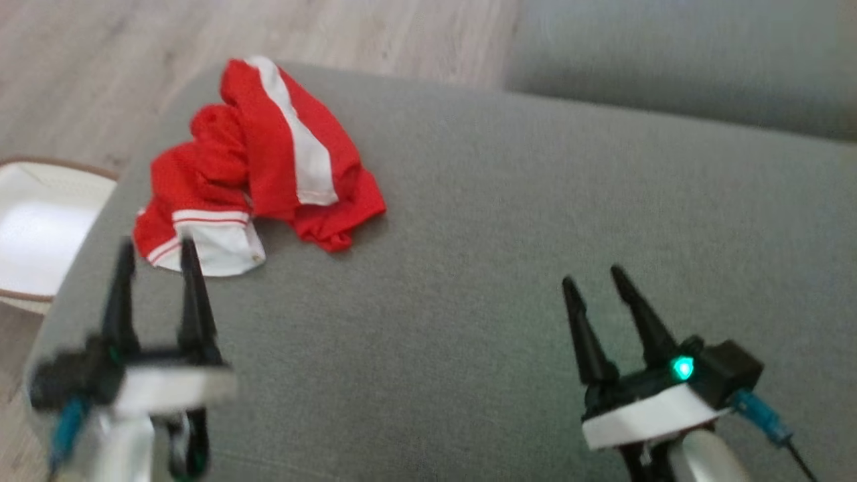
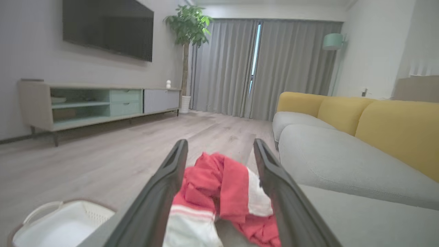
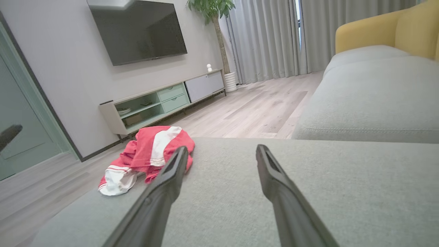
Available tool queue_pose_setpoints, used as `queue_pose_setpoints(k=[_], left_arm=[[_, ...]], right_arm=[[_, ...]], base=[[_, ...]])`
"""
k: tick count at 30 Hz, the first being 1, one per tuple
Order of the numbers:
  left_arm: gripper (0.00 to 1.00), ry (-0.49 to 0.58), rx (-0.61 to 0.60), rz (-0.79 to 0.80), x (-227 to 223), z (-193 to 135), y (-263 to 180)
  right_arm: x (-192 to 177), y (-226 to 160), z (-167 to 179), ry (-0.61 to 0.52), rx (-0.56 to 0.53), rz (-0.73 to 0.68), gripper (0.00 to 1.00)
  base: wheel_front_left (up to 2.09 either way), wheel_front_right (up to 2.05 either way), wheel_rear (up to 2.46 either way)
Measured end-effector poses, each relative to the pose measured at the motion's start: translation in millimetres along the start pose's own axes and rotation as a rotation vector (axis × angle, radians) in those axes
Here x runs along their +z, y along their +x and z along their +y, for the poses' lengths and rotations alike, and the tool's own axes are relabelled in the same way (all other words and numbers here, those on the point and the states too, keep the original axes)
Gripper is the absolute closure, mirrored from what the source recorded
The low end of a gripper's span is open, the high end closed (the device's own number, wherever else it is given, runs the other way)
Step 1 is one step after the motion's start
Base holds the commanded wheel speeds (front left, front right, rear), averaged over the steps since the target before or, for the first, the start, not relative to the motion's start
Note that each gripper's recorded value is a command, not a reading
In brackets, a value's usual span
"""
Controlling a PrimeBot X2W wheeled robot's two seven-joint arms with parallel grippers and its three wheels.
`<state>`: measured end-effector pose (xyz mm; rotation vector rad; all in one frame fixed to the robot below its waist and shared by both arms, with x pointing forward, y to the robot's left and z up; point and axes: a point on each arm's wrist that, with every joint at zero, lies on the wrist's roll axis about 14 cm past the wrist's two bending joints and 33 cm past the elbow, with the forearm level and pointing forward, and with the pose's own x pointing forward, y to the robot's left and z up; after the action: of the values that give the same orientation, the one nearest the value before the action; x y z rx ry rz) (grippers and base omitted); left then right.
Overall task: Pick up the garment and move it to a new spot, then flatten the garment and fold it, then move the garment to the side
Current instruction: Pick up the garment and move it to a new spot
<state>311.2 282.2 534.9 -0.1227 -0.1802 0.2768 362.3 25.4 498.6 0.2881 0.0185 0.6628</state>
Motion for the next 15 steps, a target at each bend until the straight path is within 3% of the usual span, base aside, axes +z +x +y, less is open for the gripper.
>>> queue_pose_setpoints(k=[5, 12, 15], left_arm=[[0.00, 0.157, -0.111, 0.013, 8, -9, 73], [0.00, 0.377, -0.220, 0.299, -29, -21, 163], [0.00, 0.400, -0.247, 0.441, -56, -28, 186]], right_arm=[[7, 15, -29, -0.018, -0.051, -0.034, 0.00], [-1, 23, -64, -0.027, -0.121, -0.030, 0.00], [-2, 25, -78, -0.029, -0.149, -0.037, 0.00]], base=[[0.00, 0.00, 0.00], [0.00, 0.00, 0.00], [0.00, 0.00, 0.00]])
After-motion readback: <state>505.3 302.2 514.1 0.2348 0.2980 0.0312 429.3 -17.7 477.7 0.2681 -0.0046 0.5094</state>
